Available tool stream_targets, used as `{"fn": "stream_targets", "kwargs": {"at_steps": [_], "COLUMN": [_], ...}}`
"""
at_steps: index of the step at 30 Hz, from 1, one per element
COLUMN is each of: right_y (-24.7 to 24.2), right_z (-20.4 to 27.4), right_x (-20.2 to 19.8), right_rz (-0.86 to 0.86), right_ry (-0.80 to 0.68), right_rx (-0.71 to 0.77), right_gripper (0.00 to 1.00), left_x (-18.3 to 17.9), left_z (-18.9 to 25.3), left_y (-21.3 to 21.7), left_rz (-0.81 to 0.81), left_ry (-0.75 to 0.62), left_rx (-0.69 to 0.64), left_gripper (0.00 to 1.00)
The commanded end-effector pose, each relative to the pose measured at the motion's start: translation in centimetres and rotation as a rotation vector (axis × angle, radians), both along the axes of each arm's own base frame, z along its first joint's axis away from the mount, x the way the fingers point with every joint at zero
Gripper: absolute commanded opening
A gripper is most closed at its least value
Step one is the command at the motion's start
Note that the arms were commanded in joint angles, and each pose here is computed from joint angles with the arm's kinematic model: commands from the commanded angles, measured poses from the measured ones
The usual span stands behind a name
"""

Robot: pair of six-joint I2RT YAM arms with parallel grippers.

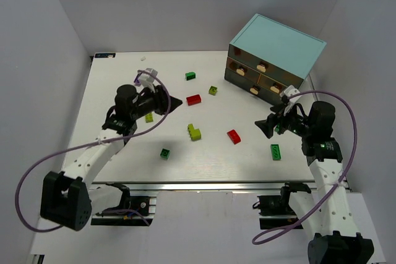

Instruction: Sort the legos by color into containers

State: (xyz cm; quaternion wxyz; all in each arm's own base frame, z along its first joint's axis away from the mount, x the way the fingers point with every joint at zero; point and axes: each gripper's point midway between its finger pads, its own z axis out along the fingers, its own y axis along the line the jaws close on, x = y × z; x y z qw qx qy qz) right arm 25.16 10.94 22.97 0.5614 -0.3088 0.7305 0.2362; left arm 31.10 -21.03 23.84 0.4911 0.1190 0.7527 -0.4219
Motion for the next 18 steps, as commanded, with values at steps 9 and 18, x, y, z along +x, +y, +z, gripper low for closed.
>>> {"fn": "stream_targets", "kwargs": {"at_steps": [9,18], "right_y": [-3.5,-6.4], "right_z": [-1.1,0.6], "right_x": [3.2,4.4], "right_rz": [-0.195,-0.375], "right_ry": [0.026,-0.127], "right_rx": [-0.129,-0.175], "right_gripper": [0.89,0.89], "left_x": [5.3,10.2], "left_z": [2.0,1.5], "left_y": [-11.8,-20.0], "left_rz": [-0.061,-0.002], "left_ry": [0.067,0.155], "left_rx": [-0.027,-0.133], "left_gripper": [0.67,0.72]}}
